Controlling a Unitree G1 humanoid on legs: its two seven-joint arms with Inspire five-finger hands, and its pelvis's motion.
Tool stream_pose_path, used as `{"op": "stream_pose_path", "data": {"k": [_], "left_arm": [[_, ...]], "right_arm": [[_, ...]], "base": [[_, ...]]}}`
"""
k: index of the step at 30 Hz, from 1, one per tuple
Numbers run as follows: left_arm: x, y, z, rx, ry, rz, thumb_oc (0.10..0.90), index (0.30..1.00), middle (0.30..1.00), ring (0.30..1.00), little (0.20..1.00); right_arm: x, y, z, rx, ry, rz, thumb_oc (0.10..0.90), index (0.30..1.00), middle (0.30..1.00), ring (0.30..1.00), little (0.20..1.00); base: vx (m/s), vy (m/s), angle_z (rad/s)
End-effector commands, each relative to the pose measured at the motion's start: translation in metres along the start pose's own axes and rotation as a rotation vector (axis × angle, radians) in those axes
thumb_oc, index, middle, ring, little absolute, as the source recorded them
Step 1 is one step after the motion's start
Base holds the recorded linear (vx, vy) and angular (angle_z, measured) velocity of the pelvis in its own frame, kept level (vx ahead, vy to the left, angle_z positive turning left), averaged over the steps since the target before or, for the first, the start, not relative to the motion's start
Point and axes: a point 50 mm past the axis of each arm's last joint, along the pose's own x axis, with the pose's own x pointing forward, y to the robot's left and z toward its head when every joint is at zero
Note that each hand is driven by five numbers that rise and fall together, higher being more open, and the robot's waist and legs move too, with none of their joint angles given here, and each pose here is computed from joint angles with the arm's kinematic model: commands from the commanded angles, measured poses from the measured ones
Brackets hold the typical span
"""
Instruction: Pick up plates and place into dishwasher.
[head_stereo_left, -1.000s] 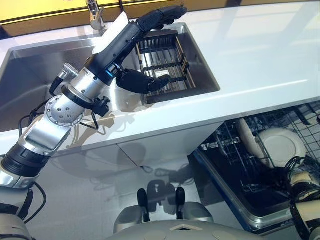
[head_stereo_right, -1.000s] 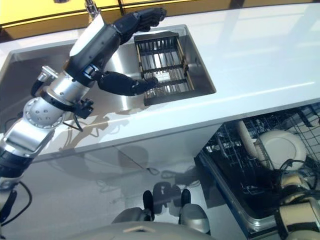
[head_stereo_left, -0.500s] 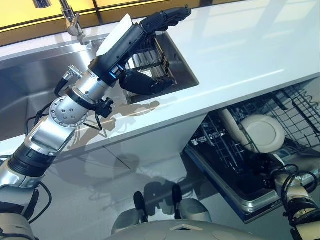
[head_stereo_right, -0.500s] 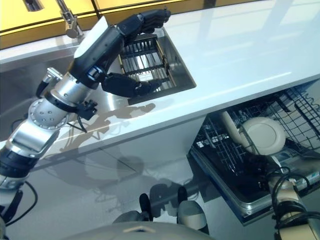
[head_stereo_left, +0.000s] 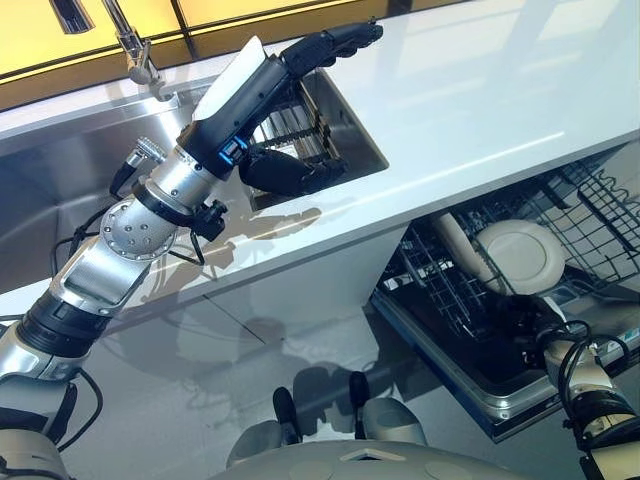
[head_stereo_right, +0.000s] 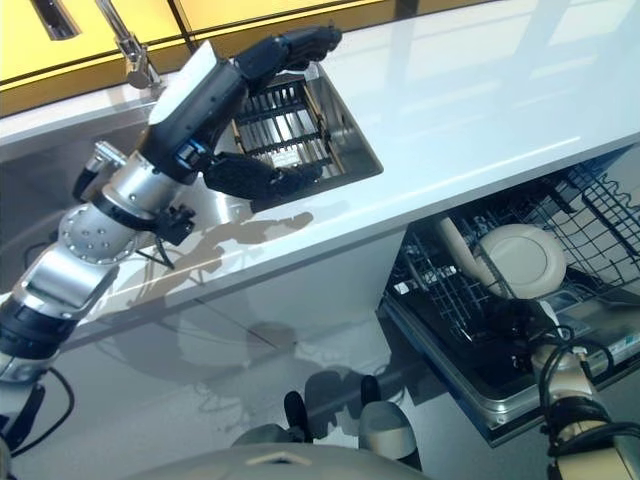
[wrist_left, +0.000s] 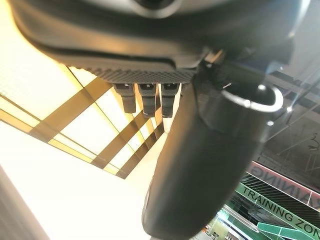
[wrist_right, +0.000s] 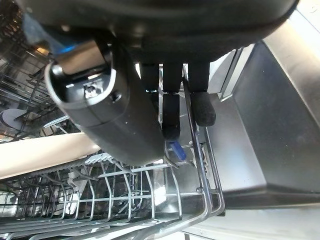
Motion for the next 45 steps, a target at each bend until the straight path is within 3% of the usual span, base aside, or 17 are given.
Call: {"op": "stream_pose_path", "data": {"k": [1,5,18,45], "left_arm": [[0.014,0.021,0.017,-0.013,-0.155,0.182,0.8,0.9,0.9,0.9,0.9],[0.013,0.019,0.015,-0.009,-0.146,0.188,0.8,0.9,0.9,0.9,0.9],[0.012,0.026,0.011,0.025,-0.13,0.198,0.8,0.9,0.9,0.9,0.9],[-0.004,0.032,0.002,0.035,-0.086,0.192,0.8,0.9,0.9,0.9,0.9]], "right_arm": [[0.011,0.018,0.066,0.256,-0.243,0.067,0.1,0.3,0.3,0.3,0.2],[0.01,0.02,0.075,0.26,-0.279,0.037,0.1,0.3,0.3,0.3,0.2],[0.007,0.004,0.172,0.286,-0.468,-0.05,0.1,0.3,0.3,0.3,0.2],[-0.007,-0.053,0.217,0.233,-0.59,-0.199,0.1,0.3,0.3,0.3,0.2]], "base": [[0.0,0.0,0.0],[0.0,-0.016,-0.03],[0.0,-0.003,0.02],[0.03,-0.002,0.09]]}}
